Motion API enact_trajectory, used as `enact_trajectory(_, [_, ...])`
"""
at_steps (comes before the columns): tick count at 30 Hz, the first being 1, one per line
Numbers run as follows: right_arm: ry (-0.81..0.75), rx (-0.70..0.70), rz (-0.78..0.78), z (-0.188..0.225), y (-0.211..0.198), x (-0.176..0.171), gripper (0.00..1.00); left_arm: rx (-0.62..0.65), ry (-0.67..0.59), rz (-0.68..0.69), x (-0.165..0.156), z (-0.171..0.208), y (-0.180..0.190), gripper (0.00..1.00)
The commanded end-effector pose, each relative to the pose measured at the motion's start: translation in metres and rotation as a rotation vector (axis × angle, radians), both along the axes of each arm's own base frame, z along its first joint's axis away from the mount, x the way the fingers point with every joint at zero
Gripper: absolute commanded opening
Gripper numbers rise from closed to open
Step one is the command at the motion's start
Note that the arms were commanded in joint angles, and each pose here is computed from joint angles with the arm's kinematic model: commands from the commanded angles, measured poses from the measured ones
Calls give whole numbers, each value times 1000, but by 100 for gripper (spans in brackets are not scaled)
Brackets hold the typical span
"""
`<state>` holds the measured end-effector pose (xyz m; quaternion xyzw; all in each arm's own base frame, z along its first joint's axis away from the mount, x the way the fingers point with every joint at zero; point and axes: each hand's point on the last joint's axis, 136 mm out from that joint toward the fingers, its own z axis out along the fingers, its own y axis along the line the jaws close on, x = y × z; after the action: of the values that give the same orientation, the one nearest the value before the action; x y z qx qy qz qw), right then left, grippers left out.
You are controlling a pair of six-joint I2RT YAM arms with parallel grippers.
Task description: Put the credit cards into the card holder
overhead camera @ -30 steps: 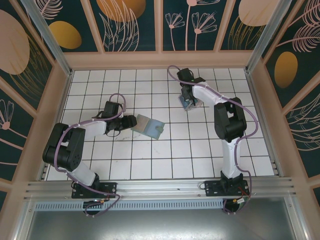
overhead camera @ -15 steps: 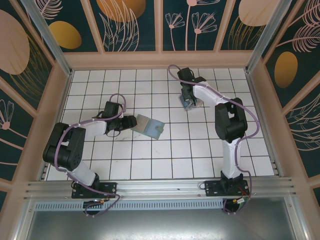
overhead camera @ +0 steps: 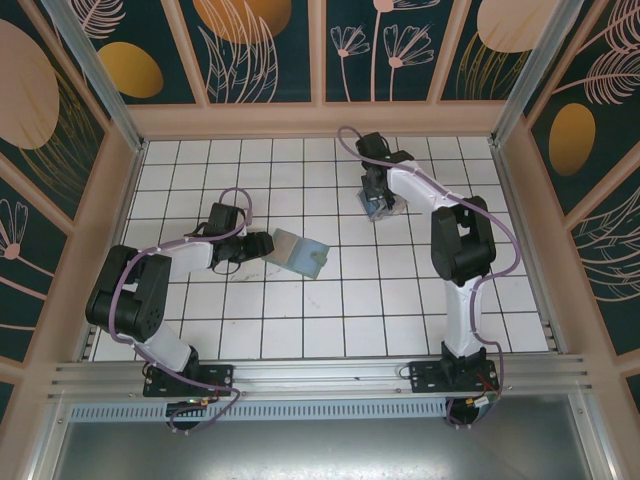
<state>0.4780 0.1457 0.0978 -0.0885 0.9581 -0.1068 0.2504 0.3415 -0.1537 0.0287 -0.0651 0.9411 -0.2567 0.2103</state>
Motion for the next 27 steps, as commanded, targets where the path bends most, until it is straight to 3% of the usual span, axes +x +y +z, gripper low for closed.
enact_trajectory(1, [-31,38,-20,36,-5,-1,0,-5,-42,-8,4,13,-2,59])
enact_trajectory(9, [-58,90,-35,58,-6,-1,0,-44,-57,-16,9,25,-9,59])
enact_trajectory(17, [-167,186,-102,106,-7,-12,0,-56,-134,6,17,43,-7,60])
enact_trajectory(27, [-185,466,-140,111,38,-54,0,-94,-148,6,22,42,-13,61])
